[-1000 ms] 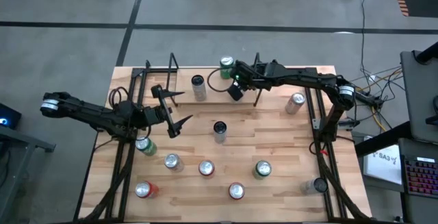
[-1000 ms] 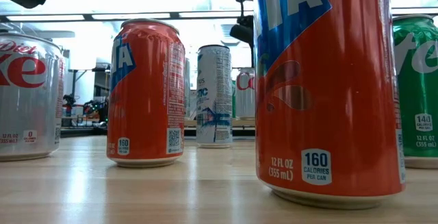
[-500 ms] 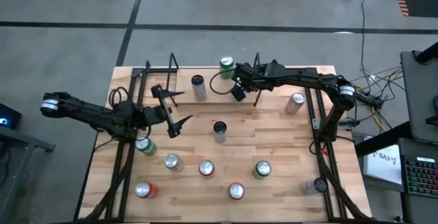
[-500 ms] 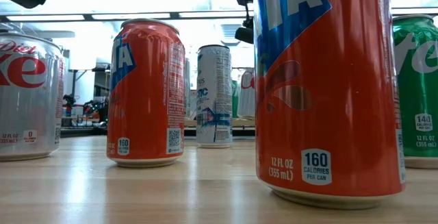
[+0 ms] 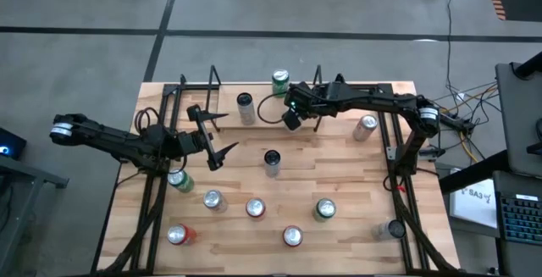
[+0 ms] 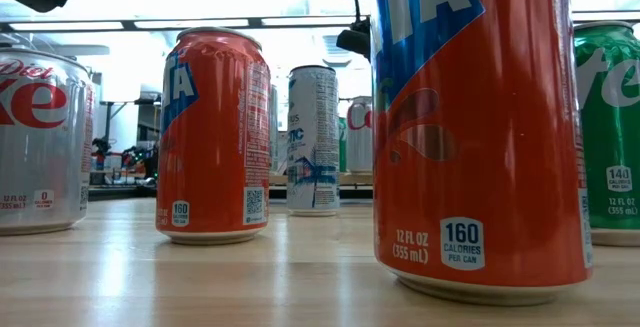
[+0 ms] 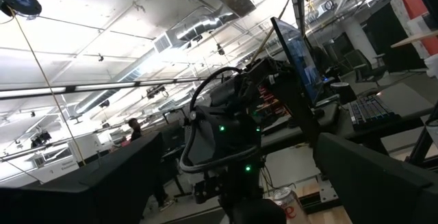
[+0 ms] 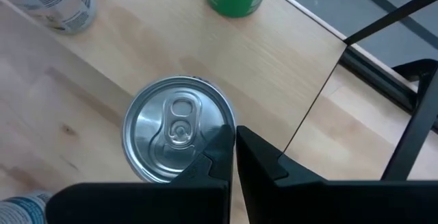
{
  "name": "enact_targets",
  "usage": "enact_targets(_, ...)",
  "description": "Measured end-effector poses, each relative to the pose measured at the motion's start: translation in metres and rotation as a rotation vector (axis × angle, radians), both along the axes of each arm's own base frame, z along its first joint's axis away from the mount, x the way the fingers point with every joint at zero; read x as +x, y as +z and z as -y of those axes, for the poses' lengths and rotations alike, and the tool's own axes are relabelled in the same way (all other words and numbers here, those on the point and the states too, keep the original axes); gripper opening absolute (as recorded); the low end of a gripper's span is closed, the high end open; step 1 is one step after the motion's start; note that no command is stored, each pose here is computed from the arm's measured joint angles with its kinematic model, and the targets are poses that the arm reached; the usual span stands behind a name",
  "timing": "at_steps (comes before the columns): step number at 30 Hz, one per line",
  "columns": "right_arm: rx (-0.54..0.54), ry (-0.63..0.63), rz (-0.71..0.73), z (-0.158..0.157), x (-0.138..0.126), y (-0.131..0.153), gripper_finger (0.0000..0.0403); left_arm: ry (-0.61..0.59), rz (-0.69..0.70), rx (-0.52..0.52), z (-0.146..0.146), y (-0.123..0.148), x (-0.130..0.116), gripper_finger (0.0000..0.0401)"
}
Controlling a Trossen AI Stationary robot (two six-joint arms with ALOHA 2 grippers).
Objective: Sort soda cans
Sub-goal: Put the middle red silver soda can on the shelf
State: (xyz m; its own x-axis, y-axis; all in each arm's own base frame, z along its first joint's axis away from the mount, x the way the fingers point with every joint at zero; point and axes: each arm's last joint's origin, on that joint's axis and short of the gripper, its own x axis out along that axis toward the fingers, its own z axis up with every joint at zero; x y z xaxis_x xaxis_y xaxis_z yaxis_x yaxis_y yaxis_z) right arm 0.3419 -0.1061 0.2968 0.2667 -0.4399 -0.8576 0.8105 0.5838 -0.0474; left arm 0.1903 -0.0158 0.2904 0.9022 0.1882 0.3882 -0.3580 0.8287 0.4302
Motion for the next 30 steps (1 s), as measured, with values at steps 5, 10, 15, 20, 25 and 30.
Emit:
enact_targets(5,-0.009,0.002,0.005,0.001,0.001,0.0,0.0009,0.0,0.0,0.0,0.0,0.0,0.0,0.0374)
enact_targets(10,-0.011,0.005,0.002,0.001,0.001,0.0,0.0009,0.0,0.0,0.0,0.0,0.0,0.0,0.0374)
enact_targets(15,-0.016,0.005,-0.015,0.002,0.006,-0.006,0.0009,0.0,0.0,0.0,0.0,0.0,0.0,0.0374)
enact_targets(20,-0.061,-0.012,-0.043,0.005,0.01,-0.013,0.0009,0.0,0.0,0.0,0.0,0.0,0.0,0.0374)
enact_targets(25,-0.128,-0.068,-0.073,0.009,0.009,-0.015,0.0009,0.0,0.0,0.0,0.0,0.0,0.0,0.0374)
enact_targets(30,-0.132,-0.077,-0.073,0.01,0.008,-0.016,0.0009,0.002,-0.001,0.003,0.0,0.0,0.0,0.0374)
